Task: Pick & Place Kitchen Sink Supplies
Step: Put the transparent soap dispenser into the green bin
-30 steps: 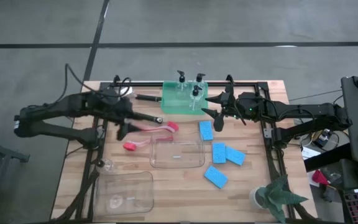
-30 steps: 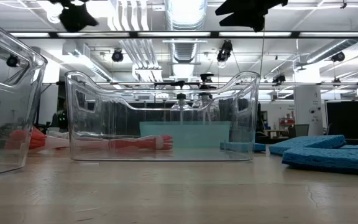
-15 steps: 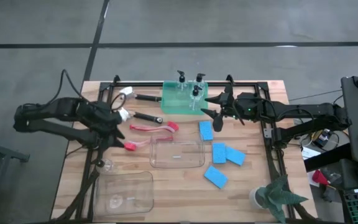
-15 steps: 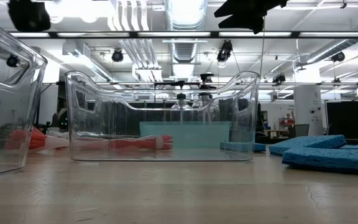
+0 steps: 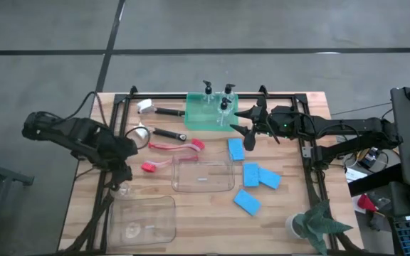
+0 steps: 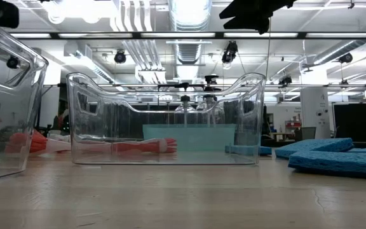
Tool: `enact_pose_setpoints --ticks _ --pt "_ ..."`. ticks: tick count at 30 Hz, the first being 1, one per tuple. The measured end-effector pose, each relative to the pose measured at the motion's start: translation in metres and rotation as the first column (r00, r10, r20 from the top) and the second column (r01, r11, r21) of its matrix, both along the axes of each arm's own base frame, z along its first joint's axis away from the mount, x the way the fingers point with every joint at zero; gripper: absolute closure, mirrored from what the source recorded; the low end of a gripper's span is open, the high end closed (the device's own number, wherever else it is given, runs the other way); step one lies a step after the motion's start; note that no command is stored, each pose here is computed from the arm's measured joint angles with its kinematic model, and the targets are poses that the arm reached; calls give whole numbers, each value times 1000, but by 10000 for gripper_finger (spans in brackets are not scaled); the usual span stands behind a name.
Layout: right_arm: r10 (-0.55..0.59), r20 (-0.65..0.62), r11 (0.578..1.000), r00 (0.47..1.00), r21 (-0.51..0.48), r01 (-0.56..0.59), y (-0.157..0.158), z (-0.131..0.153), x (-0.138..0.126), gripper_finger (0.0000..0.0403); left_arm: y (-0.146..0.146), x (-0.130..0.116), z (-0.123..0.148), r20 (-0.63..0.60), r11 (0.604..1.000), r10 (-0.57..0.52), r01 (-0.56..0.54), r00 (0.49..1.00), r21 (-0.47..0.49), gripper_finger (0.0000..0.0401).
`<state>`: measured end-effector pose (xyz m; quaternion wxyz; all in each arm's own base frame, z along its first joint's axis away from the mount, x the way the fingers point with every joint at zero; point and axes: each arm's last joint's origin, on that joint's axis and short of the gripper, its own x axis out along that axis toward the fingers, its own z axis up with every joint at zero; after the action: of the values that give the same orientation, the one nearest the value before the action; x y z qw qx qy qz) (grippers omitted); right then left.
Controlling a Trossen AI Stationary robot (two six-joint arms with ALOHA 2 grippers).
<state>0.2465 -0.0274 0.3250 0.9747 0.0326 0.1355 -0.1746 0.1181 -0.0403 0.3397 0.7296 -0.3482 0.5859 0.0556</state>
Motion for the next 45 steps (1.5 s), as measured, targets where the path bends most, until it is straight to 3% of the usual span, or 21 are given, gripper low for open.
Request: enact_pose_setpoints --ticks 12,23,34,45 --pt "-2 -24 1000 1000 10 2 0 -9 -1 179 -35 15 28 -153 990 -93 108 984 93 156" --pt "-3 -14 1000 1000 15 4 0 -8 0 179 -70 4 22 -177 975 -111 141 978 170 156" --pt "-8 12 999 1000 50 7 0 -7 0 179 -73 1 8 -175 943 -154 197 973 267 156" --pt "-8 18 999 1000 50 7 0 -6 0 179 -67 -7 -7 -233 937 -179 238 956 255 156"
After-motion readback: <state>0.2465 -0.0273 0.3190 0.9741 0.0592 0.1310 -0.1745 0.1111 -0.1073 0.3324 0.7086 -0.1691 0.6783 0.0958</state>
